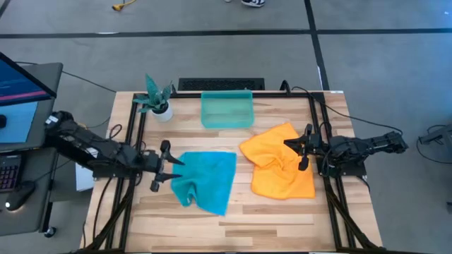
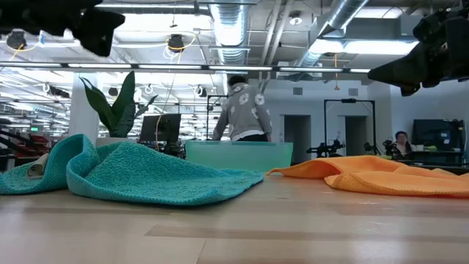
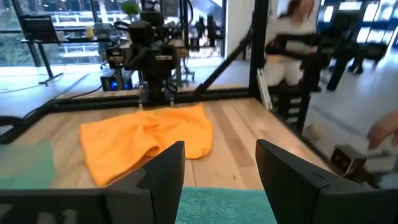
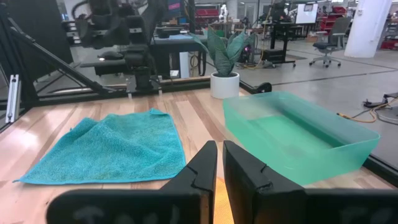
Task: Roll microfiber towels into tight, uniform cylinder then place into a basket
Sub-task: Roll the blue microfiber cloth
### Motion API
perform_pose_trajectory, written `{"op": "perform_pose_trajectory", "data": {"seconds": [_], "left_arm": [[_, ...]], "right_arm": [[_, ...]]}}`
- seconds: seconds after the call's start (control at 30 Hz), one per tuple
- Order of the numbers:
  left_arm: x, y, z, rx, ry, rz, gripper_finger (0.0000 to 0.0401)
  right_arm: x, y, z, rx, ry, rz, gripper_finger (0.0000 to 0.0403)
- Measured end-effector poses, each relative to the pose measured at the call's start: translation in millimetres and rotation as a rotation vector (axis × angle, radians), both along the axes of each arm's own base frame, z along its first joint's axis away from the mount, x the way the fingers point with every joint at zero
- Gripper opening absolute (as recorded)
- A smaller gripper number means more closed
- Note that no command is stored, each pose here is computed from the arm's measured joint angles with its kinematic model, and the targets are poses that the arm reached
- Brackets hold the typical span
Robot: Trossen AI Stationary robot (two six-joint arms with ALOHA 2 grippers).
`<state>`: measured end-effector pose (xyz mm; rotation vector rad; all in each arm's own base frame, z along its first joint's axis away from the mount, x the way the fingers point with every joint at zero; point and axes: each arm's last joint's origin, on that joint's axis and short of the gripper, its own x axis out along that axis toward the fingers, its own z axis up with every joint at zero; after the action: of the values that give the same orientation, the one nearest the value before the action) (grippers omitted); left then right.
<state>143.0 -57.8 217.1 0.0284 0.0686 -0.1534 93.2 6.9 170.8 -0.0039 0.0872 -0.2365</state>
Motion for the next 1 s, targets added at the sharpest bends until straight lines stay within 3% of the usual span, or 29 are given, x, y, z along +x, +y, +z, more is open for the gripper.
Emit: {"op": "perform_pose_trajectory", "data": {"seconds": [0.2, 0.37, 0.63, 1.0], "left_arm": [[23, -29, 1, 0.162, 0.186, 0.006, 0.0190], [34, -54, -9, 0.203, 0.388, 0.046, 0.0190], [36, -97, -31, 0.134, 0.594, 0.030, 0.0190], [36, -122, -56, 0.010, 0.707, 0.092, 0.0190]], "right_arm": [[0, 0, 0, 0.000, 0.000, 0.001, 0.0052], [0, 0, 0, 0.000, 0.000, 0.000, 0.0052], [0, 0, 0, 0.000, 0.000, 0.000, 0.0052], [0, 0, 0, 0.000, 0.000, 0.000, 0.0052]]}}
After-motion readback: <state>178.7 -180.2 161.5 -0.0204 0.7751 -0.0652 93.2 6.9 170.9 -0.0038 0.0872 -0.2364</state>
